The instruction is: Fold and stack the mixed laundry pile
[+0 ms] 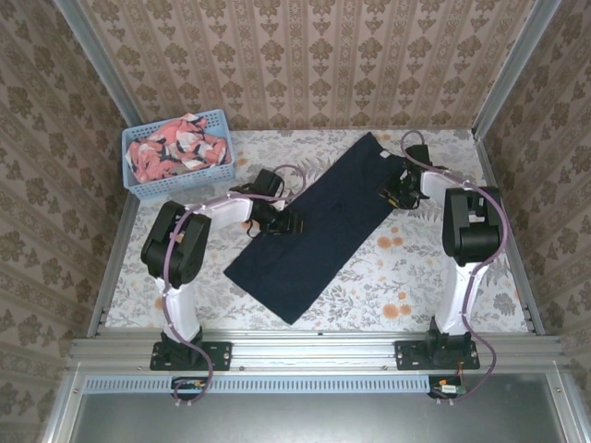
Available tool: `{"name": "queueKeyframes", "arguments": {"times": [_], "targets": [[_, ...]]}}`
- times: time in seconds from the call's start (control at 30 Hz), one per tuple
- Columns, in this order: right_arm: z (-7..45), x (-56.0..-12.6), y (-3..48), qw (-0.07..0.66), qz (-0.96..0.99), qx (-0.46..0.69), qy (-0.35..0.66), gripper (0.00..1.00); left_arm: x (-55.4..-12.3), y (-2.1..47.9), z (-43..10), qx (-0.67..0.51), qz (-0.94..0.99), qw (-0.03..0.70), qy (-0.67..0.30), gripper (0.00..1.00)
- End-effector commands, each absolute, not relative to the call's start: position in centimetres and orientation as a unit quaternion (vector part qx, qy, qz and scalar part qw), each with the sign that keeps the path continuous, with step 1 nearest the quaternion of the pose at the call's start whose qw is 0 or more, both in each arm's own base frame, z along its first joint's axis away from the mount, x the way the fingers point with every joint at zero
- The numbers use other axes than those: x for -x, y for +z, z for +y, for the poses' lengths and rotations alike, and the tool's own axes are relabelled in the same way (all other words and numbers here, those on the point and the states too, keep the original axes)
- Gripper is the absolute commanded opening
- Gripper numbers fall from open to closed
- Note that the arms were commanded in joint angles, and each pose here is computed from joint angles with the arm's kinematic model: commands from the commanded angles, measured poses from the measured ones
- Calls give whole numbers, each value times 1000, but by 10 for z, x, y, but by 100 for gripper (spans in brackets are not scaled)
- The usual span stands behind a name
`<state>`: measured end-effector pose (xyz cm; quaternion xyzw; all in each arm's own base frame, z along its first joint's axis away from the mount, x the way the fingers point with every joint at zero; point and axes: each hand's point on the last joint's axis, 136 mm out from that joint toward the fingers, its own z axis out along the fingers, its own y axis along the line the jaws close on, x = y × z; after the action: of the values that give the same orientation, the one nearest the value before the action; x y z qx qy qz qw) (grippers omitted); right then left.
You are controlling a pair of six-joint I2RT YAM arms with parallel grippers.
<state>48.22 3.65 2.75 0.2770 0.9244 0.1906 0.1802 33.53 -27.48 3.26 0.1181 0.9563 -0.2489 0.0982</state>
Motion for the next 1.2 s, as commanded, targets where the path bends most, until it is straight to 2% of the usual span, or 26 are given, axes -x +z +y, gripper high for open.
{"name": "queueKeyframes", "arguments": {"times": [0.0, 0.17, 0.33, 0.4, 0.5, 0.6, 0.67, 0.83, 1.03, 1.17], "targets": [[33, -509, 24, 187, 919, -292, 185, 39, -304, 10, -259, -122, 966, 43, -222, 49], [40, -550, 10, 183, 913, -299, 208, 39, -264, 21, -316, -127, 947, 1, -295, 49], [56, -601, 35, 223, 897, -274, 268, 40, -235, 73, -405, -129, 900, -6, -416, 51], [61, -613, 60, 243, 891, -257, 283, 41, -236, 98, -427, -140, 884, -2, -447, 57], [62, -615, 109, 280, 888, -225, 286, 44, -261, 134, -439, -162, 871, 46, -462, 68], [61, -594, 150, 301, 890, -199, 278, 45, -313, 150, -426, -168, 882, 127, -422, 84], [62, -570, 170, 307, 893, -185, 272, 45, -349, 150, -412, -170, 889, 173, -389, 86], [77, -489, 166, 276, 913, -157, 256, 45, -424, 140, -403, -158, 890, 217, -369, 84], [84, -401, 122, 227, 934, -163, 223, 44, -464, 124, -429, -148, 877, 220, -401, 81], [78, -364, 89, 192, 944, -177, 201, 43, -482, 104, -440, -127, 878, 213, -409, 78]]}}
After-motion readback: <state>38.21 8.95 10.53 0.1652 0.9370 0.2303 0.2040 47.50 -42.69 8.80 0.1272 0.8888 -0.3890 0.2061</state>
